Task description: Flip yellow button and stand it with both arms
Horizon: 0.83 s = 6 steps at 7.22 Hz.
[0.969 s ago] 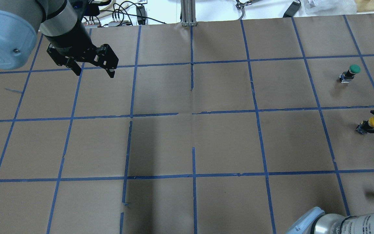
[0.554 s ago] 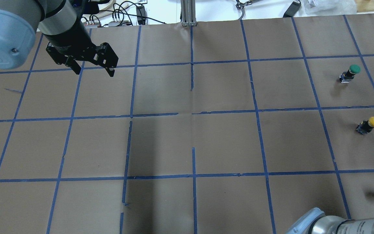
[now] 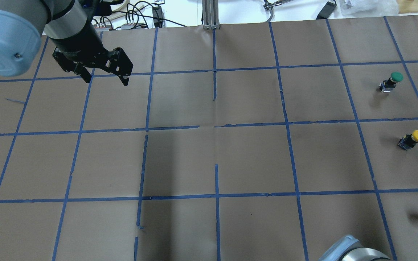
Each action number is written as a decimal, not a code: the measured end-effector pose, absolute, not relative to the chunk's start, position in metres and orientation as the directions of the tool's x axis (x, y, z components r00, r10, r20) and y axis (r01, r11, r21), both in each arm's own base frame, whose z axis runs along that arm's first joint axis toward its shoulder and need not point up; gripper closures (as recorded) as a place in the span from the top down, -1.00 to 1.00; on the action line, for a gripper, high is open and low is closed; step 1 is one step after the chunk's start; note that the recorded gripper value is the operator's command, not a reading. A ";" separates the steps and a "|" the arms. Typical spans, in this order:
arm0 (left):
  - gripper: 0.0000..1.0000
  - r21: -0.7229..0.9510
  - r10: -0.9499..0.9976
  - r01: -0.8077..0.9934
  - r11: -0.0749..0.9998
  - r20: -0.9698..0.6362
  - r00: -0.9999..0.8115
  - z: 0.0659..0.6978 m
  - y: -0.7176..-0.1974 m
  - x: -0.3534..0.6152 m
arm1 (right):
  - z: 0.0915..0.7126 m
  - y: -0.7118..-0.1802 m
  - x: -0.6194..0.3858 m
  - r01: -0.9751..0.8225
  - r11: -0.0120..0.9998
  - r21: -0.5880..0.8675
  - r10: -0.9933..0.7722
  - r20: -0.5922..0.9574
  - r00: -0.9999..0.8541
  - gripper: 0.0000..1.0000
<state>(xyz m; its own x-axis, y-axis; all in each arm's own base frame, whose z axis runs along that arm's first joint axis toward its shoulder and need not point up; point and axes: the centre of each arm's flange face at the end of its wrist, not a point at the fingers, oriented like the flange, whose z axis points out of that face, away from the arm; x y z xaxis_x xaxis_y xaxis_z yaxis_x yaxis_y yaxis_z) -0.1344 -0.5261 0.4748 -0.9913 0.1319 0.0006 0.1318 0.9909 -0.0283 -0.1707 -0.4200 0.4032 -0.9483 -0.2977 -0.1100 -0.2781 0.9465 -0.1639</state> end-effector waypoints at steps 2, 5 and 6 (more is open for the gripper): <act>0.99 -0.030 0.132 0.132 0.991 0.001 -0.991 0.476 -0.525 -0.134 | 0.461 -0.444 -0.110 -0.003 0.996 -0.084 -0.016 -0.152 -0.988 1.00; 0.99 -0.027 0.133 0.133 0.991 0.001 -0.991 0.474 -0.524 -0.134 | 0.496 -0.457 0.003 0.215 0.977 -0.008 0.213 -0.105 -0.971 1.00; 0.99 -0.027 0.133 0.133 0.991 0.002 -0.991 0.474 -0.523 -0.134 | 0.495 -0.454 0.041 0.250 0.968 0.005 0.249 -0.062 -0.966 1.00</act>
<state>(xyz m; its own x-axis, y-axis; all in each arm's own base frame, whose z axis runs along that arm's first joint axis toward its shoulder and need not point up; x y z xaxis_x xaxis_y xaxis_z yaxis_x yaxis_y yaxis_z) -0.1341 -0.5233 0.4742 -0.9911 0.1330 0.0016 0.1329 0.9908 -0.0268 0.0409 -0.4538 0.4951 -0.9664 0.2494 -0.0624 0.2496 0.9683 0.0049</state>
